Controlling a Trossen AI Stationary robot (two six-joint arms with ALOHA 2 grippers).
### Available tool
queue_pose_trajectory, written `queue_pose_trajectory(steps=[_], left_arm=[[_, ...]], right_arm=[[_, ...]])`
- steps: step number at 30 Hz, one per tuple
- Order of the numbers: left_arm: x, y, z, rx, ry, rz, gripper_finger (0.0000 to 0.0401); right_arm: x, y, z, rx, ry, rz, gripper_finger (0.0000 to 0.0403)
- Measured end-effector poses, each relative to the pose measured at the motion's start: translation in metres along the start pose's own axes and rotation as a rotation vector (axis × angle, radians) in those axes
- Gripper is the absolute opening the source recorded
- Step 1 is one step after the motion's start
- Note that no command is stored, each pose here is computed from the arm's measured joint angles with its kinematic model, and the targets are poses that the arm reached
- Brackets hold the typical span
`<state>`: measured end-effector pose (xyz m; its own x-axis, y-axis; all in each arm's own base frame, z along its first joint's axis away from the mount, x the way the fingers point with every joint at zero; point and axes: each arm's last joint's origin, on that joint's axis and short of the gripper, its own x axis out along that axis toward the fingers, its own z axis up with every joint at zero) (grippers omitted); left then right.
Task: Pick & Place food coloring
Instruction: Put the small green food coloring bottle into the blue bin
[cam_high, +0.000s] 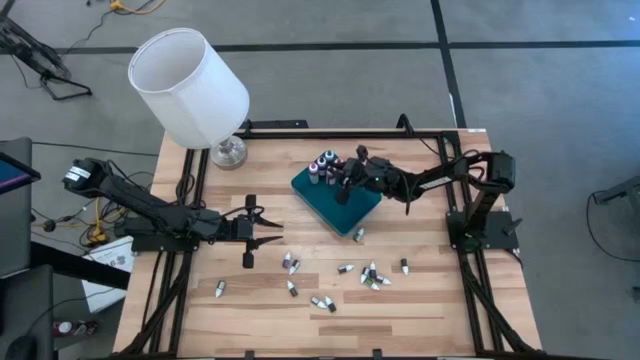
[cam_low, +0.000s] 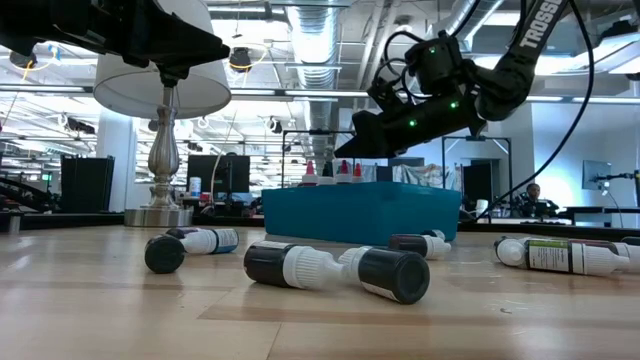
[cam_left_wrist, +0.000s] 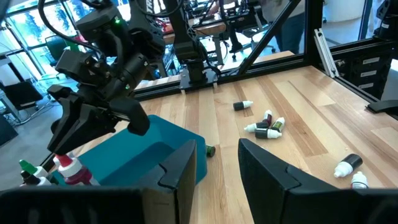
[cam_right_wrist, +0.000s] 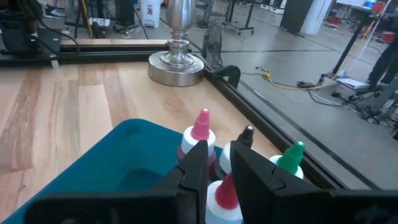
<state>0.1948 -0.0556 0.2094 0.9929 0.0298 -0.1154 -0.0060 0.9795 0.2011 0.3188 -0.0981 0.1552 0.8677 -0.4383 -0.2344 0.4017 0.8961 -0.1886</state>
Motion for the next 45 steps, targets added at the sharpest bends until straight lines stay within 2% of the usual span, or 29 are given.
queue_pose_trajectory(steps=[8, 13, 17, 22, 25, 28, 32, 38, 45], left_arm=[[0.0, 0.0, -0.001, 0.002, 0.006, -0.001, 0.0114], [0.0, 0.0, -0.002, 0.008, 0.021, -0.003, 0.0114], [0.0, -0.001, -0.004, 0.013, 0.04, -0.007, 0.0114], [0.0, -0.002, -0.01, -0.002, 0.092, -0.04, 0.0114], [-0.001, -0.006, -0.014, -0.015, 0.126, -0.145, 0.0114], [-0.003, -0.009, -0.019, -0.03, 0.176, -0.255, 0.0114], [0.001, -0.014, -0.029, -0.078, 0.247, -0.314, 0.0114], [0.012, -0.029, -0.05, -0.175, 0.381, -0.321, 0.0114], [0.001, -0.056, -0.064, -0.333, 0.5, -0.167, 0.0114]], right_arm=[[-0.001, 0.001, 0.002, -0.029, -0.012, 0.025, 0.006], [-0.011, 0.008, 0.019, -0.06, -0.069, 0.046, 0.006], [-0.028, 0.018, 0.041, -0.121, -0.106, 0.083, 0.006], [-0.061, 0.031, 0.062, -0.213, -0.055, 0.097, 0.006], [-0.084, 0.039, 0.068, -0.261, 0.009, 0.174, 0.006], [-0.107, 0.051, 0.067, -0.289, 0.091, 0.313, 0.006], [-0.13, 0.072, 0.058, -0.307, 0.195, 0.496, 0.006], [-0.148, 0.099, 0.052, -0.352, 0.225, 0.605, 0.006], [-0.155, 0.105, 0.055, -0.374, 0.199, 0.589, 0.006]])
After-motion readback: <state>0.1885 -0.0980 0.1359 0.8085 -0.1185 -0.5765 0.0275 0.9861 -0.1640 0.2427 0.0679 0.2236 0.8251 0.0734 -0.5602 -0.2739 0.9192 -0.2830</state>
